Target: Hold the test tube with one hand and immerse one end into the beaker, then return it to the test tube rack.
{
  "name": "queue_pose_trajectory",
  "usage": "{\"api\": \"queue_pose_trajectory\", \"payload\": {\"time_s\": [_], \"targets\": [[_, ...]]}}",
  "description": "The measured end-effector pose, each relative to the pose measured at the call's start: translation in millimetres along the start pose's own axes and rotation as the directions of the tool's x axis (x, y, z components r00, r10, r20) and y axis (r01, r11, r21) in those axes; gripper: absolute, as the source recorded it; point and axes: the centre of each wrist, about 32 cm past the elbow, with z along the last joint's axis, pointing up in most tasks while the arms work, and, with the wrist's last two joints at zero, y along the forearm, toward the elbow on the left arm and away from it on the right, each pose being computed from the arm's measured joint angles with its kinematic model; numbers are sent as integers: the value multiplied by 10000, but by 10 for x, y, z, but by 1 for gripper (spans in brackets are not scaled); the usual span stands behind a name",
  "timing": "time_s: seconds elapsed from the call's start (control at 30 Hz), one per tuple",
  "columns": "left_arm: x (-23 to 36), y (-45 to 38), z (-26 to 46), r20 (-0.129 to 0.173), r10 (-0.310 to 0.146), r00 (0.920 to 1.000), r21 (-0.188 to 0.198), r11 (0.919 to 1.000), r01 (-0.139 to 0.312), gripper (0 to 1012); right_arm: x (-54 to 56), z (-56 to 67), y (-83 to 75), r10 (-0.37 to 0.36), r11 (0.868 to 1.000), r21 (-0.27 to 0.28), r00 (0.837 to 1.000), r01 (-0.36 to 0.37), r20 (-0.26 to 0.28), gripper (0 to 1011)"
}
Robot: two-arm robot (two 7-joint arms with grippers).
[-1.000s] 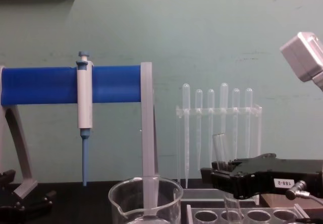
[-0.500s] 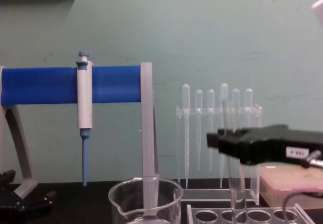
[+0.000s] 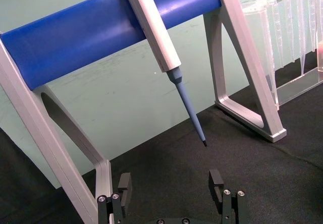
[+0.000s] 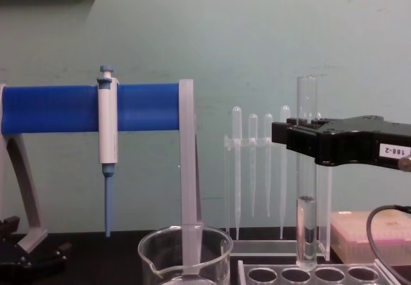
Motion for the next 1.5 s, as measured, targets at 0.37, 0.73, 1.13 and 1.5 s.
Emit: {"api": "queue_pose_trajectory", "payload": {"time_s": [0.37,0.73,1.13,1.5], "targets": [[0,0,0,0,0,10000,0,10000,0,1000,3,-1,-1,-2,10000,-8,10000,2,7,228],[0,0,0,0,0,10000,0,10000,0,1000,3,0,0,12,10000,-14,10000,-12,16,228],[0,0,0,0,0,10000,0,10000,0,1000,3,0,0,16,10000,-24,10000,-16,13,228],[0,0,0,0,-1,10000,0,10000,1,1000,3,0,0,16,10000,-25,10000,-16,13,228]]}}
